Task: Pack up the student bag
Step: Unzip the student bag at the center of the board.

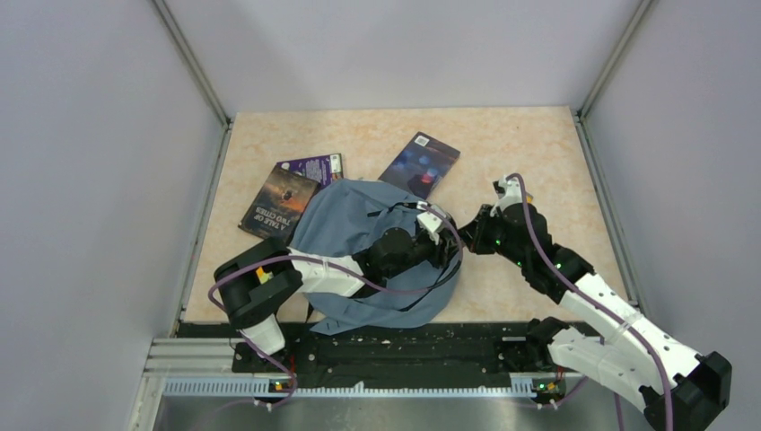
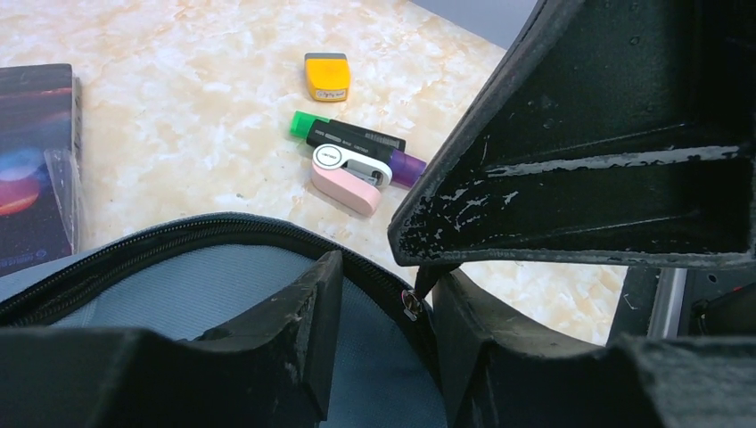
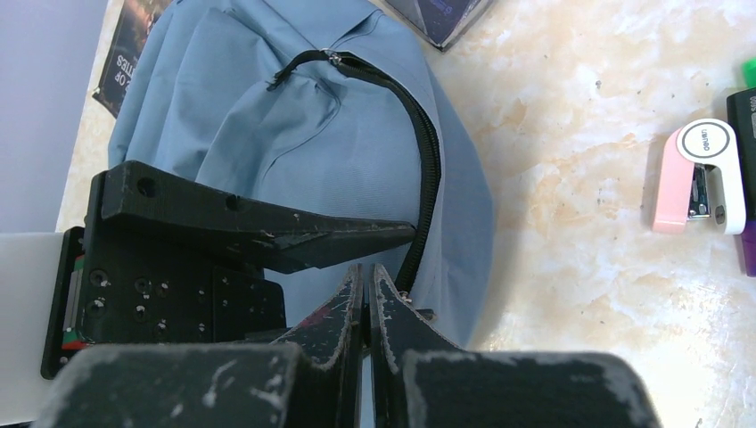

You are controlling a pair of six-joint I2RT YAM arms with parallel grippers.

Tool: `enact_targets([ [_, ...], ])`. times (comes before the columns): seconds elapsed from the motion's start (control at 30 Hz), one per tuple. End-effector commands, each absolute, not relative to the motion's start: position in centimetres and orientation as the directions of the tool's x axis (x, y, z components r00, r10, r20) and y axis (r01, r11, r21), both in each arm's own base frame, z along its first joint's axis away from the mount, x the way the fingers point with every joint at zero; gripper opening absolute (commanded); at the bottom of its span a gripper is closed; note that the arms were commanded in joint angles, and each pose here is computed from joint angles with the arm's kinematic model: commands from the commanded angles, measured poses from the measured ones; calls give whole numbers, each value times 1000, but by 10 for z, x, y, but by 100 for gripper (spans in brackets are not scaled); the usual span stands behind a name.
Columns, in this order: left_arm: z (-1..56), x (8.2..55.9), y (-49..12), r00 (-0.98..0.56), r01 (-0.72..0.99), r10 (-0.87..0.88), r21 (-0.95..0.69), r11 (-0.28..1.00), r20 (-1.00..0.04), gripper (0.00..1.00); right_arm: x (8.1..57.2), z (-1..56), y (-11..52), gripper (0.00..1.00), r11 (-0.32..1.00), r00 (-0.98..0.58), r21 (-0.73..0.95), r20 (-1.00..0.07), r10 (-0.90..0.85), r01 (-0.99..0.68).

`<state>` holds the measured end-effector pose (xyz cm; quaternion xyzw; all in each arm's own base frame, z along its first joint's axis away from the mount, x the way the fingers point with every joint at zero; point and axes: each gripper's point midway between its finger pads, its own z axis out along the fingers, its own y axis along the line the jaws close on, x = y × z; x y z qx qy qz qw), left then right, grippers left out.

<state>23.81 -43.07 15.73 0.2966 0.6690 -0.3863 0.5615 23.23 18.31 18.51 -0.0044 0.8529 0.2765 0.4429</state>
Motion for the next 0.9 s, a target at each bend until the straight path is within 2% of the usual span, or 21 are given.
enact_targets([
  [0.0, 197, 243, -442, -143, 838, -162, -207, 505, -976, 46, 240, 222, 195, 0, 805, -550, 511, -783, 290, -302],
  [0.2, 199, 242, -444, -140, 842, -175, -211, 497, -974, 53, 241, 220, 194, 0, 810, -553, 510, -780, 292, -291],
  [0.33, 200, 244, -444, -130, 833, -184, -208, 512, -974, 55, 241, 218, 193, 0, 814, -556, 507, -779, 291, -284],
  [0.43, 202, 248, -441, -116, 818, -199, -207, 536, -973, 46, 241, 216, 193, 0, 817, -561, 505, -776, 288, -279],
  [0.47, 203, 248, -441, -110, 816, -202, -205, 540, -973, 40, 241, 217, 192, 0, 818, -561, 504, -776, 287, -278],
  [0.5, 203, 249, -440, -108, 814, -200, -203, 544, -974, 29, 241, 216, 192, 0, 821, -562, 502, -776, 287, -274],
  [0.53, 203, 249, -440, -106, 813, -200, -201, 546, -974, 23, 241, 216, 191, 0, 824, -562, 499, -776, 287, -268],
  [0.73, 196, 249, -434, -110, 802, -187, -198, 563, -976, 0, 247, 221, 178, 27, 858, -531, 463, -795, 292, -221],
  [0.87, 192, 248, -435, -123, 802, -187, -209, 559, -975, 0, 251, 227, 160, 51, 899, -501, 409, -817, 284, -158],
])
